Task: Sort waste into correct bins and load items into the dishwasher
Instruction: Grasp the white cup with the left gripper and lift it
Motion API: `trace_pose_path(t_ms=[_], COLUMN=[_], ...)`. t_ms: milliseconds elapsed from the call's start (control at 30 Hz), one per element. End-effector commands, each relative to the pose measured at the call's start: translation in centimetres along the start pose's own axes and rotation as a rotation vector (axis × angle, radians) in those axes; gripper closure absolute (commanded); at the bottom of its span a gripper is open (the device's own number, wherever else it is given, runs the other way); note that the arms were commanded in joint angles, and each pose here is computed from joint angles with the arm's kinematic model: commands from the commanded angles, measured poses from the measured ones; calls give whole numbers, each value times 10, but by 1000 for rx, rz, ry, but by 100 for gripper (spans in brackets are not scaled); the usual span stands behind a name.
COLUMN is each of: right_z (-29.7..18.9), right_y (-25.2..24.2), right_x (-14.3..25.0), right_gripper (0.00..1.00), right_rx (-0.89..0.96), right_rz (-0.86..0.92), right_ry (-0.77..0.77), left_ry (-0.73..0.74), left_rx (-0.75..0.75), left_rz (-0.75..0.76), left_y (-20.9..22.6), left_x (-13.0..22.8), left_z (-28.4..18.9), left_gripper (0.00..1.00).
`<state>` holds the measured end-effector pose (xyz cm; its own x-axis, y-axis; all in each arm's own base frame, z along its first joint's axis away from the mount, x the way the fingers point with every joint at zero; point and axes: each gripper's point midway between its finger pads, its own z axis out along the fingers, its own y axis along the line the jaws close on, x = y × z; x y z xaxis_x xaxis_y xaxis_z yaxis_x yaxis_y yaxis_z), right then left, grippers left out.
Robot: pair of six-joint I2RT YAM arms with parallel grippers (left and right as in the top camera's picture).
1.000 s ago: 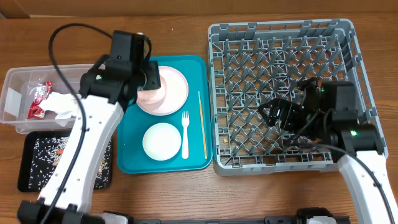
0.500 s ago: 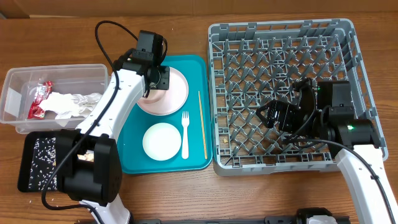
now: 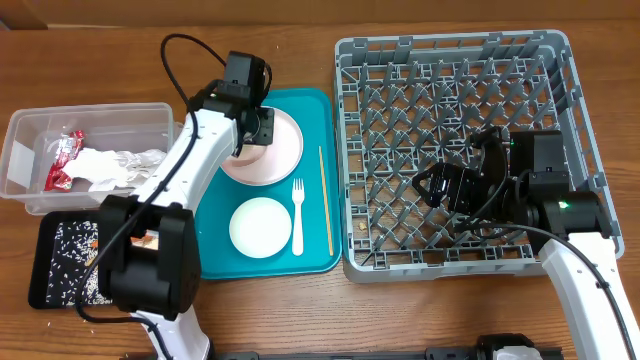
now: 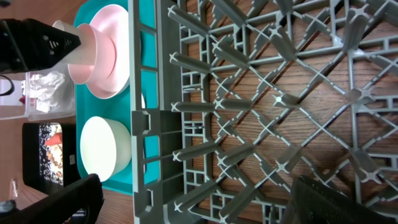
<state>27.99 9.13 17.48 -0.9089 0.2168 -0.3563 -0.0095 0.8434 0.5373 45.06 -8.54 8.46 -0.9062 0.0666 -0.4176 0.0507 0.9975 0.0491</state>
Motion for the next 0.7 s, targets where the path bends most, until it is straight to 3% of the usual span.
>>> trace_pose_path(t_ms=[0, 133, 233, 400, 533, 667], right_z=[-6, -6, -6, -6, -6, -6], right_y=[-3, -3, -4, -4, -4, -4], right_x=[-8, -7, -7, -6, -6, -7], right_gripper=[0, 0, 0, 0, 0, 0], right_rx=[36, 36, 40, 41, 41, 40], right_rz=[-16, -15, -14, -12, -12, -13], right_ry=[-31, -29, -28, -25, -25, -28], left_ry=[-4, 1, 0, -1, 40, 4], left_rx=[-33, -61, -61, -64, -93, -94], left_rz=[15, 12, 9, 4, 6, -1], left_y=[7, 13, 14, 16, 24, 25], left_x=[-4, -3, -3, -4, 6, -8], left_z=[5, 7, 7, 7, 5, -11], left_gripper=[59, 62, 81, 90, 96, 96])
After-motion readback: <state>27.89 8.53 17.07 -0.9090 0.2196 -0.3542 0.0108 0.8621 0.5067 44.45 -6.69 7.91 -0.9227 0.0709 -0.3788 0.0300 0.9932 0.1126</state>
